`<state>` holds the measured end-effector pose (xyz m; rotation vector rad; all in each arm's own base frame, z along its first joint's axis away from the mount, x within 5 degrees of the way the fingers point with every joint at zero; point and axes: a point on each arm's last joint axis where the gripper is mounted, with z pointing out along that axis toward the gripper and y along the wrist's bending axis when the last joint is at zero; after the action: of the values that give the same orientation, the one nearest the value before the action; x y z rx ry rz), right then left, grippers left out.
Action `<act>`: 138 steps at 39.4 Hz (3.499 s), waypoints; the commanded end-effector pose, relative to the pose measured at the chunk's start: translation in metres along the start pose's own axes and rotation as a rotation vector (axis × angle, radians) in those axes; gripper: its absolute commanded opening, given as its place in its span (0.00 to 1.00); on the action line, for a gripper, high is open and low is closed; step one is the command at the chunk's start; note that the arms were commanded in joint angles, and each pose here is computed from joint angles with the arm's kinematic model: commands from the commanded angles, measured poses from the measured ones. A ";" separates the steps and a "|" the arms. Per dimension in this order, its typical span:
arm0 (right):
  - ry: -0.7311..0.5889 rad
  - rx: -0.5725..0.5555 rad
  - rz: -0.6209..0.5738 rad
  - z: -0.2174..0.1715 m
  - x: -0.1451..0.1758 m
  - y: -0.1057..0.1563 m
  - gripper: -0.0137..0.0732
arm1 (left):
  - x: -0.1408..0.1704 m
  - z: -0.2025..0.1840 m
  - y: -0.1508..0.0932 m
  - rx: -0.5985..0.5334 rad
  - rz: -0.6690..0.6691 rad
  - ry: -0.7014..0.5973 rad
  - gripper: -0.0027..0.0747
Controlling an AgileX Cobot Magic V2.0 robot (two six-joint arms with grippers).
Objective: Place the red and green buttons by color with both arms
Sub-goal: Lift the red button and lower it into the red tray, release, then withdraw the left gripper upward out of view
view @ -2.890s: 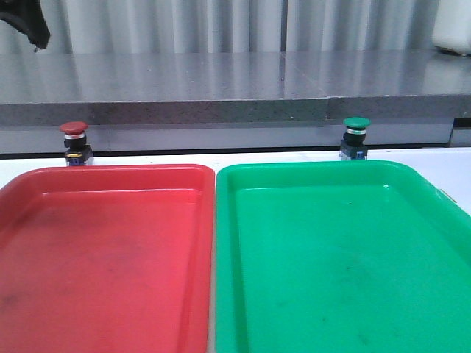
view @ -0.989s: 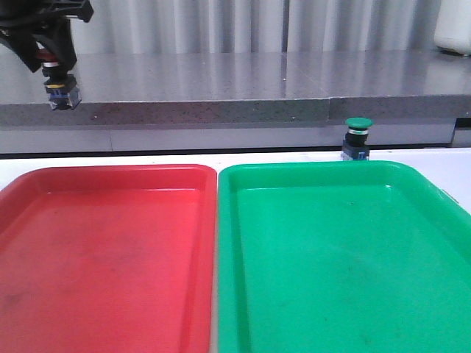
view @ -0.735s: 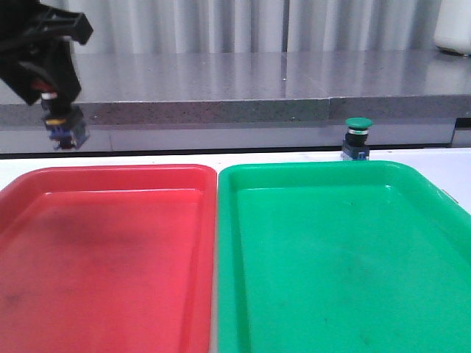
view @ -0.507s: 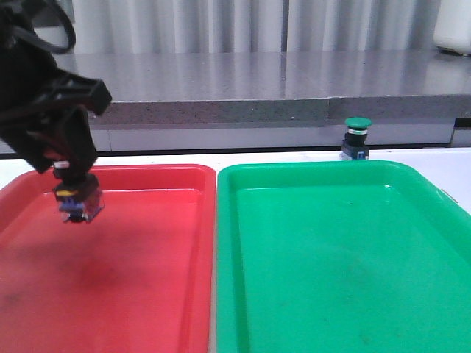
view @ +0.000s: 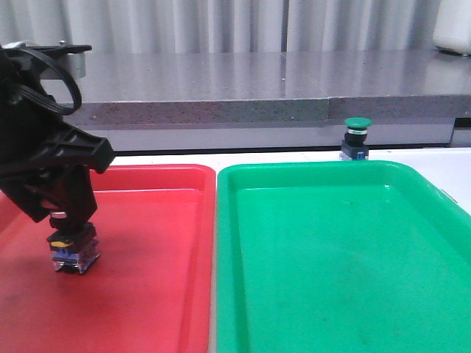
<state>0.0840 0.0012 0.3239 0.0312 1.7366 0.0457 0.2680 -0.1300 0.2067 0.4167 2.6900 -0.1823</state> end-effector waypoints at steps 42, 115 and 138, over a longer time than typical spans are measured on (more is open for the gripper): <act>-0.106 0.002 -0.006 -0.002 -0.018 0.000 0.84 | -0.006 -0.133 0.059 -0.089 -0.191 -0.504 0.01; -0.146 0.002 -0.006 -0.002 -0.022 0.000 0.84 | 0.202 -0.196 0.036 -0.048 -0.161 -1.293 0.01; 0.190 0.010 -0.002 0.178 -0.031 0.000 0.84 | 0.202 -0.196 0.036 -0.048 -0.161 -1.293 0.01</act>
<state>0.2392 0.0000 0.3085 0.0466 2.0214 0.0389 0.0322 -0.0065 0.2831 0.0174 1.5388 -0.2743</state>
